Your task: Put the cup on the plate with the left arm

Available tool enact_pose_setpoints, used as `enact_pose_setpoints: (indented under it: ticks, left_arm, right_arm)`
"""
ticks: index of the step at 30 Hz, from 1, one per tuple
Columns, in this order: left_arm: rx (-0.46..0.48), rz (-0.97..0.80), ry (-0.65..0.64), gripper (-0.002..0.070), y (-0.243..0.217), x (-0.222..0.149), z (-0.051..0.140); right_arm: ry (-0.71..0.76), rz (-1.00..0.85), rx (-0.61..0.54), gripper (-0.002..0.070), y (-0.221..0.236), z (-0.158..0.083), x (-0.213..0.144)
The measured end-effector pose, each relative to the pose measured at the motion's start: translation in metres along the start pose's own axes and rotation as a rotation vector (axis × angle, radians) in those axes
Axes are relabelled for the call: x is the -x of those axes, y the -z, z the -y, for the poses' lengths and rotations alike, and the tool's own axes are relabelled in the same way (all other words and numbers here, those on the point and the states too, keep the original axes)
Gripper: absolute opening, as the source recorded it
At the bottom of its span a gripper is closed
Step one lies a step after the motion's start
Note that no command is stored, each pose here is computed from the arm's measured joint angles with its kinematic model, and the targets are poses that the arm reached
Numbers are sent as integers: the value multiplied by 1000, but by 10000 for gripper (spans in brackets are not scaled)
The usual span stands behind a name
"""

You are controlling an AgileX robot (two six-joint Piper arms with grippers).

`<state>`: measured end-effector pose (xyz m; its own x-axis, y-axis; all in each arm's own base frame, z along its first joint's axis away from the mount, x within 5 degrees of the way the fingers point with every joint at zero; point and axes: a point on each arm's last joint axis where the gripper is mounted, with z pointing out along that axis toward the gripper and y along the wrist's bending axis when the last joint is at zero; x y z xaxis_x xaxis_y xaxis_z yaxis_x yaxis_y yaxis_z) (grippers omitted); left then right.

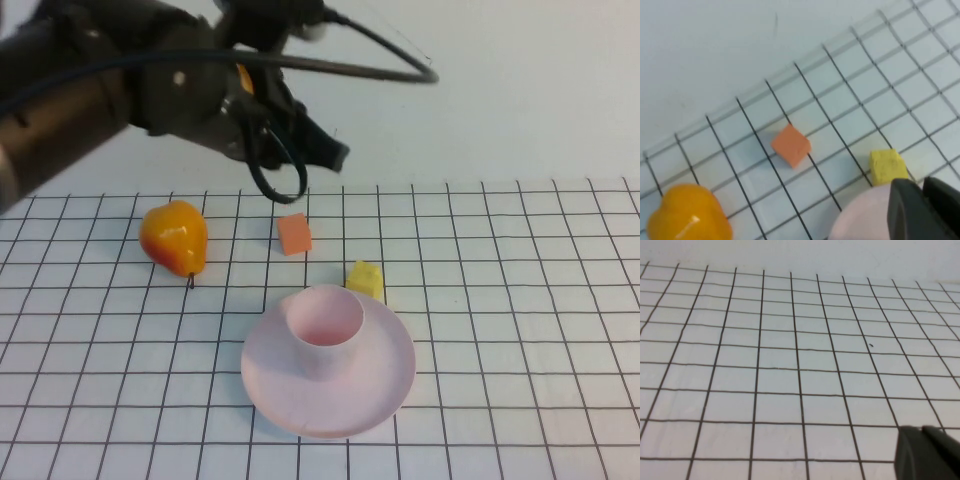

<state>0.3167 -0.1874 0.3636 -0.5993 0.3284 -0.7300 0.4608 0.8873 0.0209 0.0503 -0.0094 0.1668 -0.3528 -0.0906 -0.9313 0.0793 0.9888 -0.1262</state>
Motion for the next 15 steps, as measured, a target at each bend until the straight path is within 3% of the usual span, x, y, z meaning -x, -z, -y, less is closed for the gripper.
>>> enact_pose_setpoints:
  ticks: [8,11,15]
  left_arm:
    - [75,436,30,4,126,7,-16]
    - [73,598,12,4,163,-16,-19]
    - [68,669,-9,3,187,-69,-21]
  right_arm:
    - [0,0,0,-2,0,0,0]
    - [0,0,0,-2,0,0,0]
    - [0,0,0,-2,0,0,0]
